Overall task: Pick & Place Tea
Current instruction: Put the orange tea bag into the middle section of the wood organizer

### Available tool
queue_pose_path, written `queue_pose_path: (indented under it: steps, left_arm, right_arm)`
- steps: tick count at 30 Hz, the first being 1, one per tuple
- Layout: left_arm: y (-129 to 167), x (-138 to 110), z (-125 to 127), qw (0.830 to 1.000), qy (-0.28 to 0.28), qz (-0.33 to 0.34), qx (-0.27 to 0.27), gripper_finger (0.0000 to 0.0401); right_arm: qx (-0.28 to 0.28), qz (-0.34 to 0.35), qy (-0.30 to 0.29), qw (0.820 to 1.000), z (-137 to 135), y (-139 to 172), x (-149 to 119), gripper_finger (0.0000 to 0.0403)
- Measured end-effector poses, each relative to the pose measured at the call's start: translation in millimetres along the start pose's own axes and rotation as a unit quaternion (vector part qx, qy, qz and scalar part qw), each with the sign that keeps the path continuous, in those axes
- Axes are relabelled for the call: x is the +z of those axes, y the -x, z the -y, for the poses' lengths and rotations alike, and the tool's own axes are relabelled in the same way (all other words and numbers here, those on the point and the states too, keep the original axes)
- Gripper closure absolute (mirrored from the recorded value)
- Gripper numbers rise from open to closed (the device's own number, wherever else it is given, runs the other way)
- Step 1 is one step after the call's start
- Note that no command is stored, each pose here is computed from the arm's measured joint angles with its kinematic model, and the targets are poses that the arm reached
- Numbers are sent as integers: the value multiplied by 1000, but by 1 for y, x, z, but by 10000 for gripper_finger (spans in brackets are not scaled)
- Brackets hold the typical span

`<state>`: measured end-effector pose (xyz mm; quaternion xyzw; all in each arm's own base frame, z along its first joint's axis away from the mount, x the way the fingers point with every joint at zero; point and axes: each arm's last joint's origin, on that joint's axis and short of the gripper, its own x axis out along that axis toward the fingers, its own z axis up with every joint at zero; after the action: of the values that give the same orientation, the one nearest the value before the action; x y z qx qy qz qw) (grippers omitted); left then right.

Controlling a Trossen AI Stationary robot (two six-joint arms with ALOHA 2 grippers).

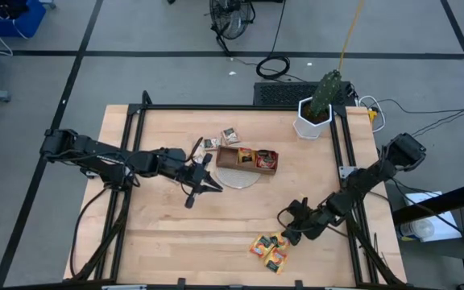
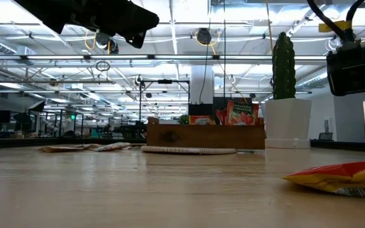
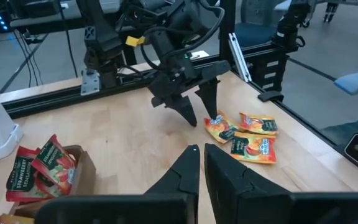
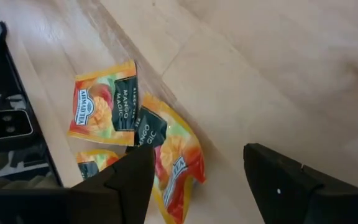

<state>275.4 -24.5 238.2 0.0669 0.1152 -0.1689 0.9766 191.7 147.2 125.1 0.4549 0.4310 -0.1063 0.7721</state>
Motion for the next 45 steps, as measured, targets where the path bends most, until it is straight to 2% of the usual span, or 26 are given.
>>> queue_pose_path:
  steps: [7, 22, 28, 37, 41, 45]
  left_arm:
    - [0, 0, 0, 1000, 4, 0, 0, 370]
    - [0, 0, 0, 1000, 6, -1, 5, 370]
    - [0, 0, -1, 1000, 6, -1, 5, 370]
    - [0, 0, -1, 1000, 6, -1, 5, 370]
    - [0, 0, -1, 1000, 6, -1, 5, 370]
    - [0, 0, -1, 1000, 5, -1, 11, 370]
  right_arm:
    - [3, -20, 31, 999, 0, -1, 3, 177]
    - [10, -43, 45, 998, 0, -13, 1, 182]
    - [7, -58, 54, 997, 2, -13, 0, 239]
    - [6, -72, 97, 993, 4, -14, -1, 386]
    - [10, -38, 134, 990, 1, -10, 1, 393]
    - [30, 34, 185, 982, -13, 5, 10, 398]
